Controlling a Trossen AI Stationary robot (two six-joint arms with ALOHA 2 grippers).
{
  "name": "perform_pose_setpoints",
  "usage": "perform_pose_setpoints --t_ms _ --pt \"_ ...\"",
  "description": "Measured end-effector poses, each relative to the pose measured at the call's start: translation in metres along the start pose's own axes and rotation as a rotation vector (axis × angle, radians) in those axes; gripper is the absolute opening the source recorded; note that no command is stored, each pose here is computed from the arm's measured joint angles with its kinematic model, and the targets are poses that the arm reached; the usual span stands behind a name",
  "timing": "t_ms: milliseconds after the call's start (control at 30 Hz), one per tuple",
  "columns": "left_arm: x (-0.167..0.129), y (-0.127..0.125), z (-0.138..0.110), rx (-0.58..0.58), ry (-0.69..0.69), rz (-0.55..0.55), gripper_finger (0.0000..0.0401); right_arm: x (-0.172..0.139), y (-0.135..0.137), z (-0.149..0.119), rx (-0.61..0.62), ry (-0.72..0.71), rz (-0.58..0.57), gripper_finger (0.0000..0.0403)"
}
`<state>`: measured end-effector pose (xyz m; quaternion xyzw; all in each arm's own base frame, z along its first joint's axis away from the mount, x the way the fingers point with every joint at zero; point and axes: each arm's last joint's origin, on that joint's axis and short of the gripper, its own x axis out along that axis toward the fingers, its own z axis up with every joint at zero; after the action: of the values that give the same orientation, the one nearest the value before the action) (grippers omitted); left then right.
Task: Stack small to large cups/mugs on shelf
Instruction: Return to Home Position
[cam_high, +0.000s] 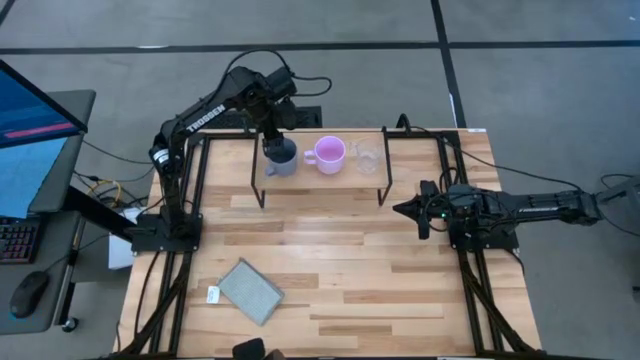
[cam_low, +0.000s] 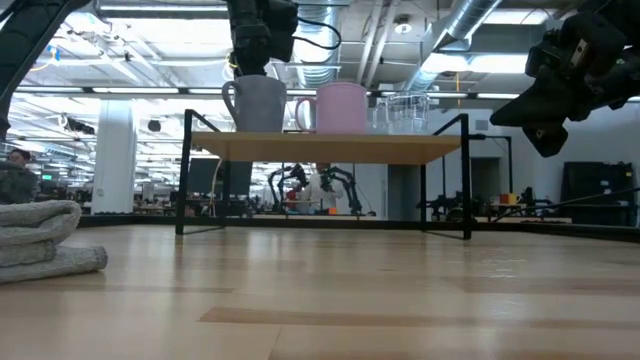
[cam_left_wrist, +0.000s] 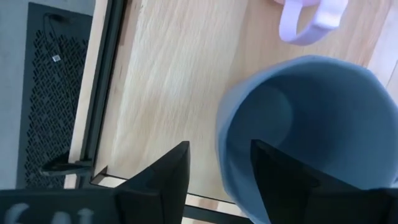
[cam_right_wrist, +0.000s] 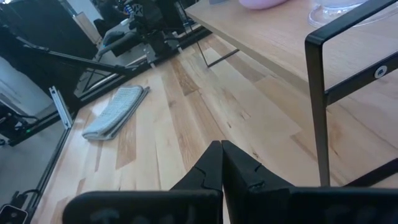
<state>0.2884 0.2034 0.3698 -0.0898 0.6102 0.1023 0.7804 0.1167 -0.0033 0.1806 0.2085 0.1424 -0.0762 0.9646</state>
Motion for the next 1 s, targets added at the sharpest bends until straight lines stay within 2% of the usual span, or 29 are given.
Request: perform_pose_setpoints --t_ms 400,767,1000 --pt "-0.0003 -0.0014 -0.0005 0.047 -0.005 -0.039 0.0159 0.0 0.0 0.0 0.0 0.0 0.0 0.0021" --pt "-0.0002 -0.0001 -0.001 0.07 0.012 0.007 0.0196 0.0 0.0 0.0 0.0 0.0 0.0 0.0021" --pt "-0.0003 -0.0005 -0.0008 0.069 0.005 -0.011 0.0199 0.0 0.0 0.0 0.0 0.0 -0.001 0.0021"
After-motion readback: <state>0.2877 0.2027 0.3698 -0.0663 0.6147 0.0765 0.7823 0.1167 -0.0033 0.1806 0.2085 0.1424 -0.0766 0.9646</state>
